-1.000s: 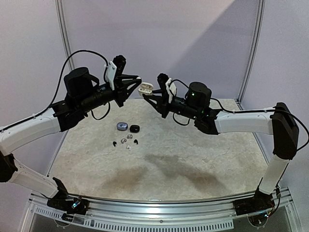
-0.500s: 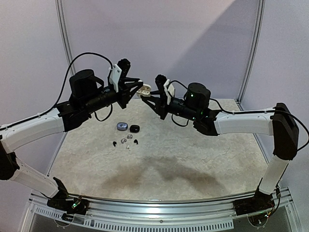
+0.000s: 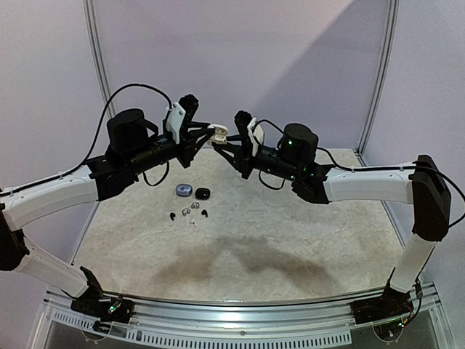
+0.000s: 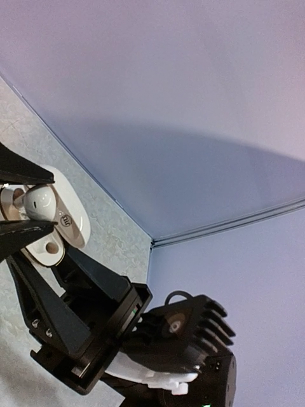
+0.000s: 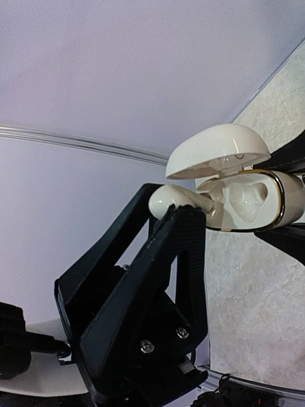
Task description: Insert the wireless bluetooth earbuds into the charging case
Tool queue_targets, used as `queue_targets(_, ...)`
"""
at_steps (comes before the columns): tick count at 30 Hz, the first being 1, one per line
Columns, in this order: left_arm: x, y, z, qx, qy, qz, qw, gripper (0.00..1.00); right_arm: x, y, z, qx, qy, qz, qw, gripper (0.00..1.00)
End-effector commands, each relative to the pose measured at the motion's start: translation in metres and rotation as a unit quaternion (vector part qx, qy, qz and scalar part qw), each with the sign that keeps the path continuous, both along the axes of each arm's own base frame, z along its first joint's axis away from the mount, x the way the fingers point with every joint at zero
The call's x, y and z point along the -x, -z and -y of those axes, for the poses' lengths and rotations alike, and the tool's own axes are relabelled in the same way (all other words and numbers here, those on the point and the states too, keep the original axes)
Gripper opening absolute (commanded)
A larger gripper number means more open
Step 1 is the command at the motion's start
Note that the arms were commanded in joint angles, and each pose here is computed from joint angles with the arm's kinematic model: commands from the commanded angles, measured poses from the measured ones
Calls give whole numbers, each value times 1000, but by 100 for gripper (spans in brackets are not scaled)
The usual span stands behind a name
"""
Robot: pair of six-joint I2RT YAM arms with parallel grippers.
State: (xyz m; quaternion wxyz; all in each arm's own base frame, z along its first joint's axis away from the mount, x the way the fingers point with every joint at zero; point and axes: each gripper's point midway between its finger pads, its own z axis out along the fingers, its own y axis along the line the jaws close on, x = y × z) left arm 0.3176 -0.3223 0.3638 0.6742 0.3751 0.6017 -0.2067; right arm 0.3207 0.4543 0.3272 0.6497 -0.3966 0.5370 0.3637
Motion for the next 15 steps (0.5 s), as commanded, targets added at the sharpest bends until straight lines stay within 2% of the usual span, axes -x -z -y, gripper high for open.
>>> queue_targets(1, -2, 0, -2, -7, -15, 12, 1000, 0, 9, -20, 5, -15, -4, 13, 1000, 0)
queue_targets(15, -7, 9, -2, -29, -24, 11, 999, 0, 7, -19, 4, -8, 0, 13, 1000, 0)
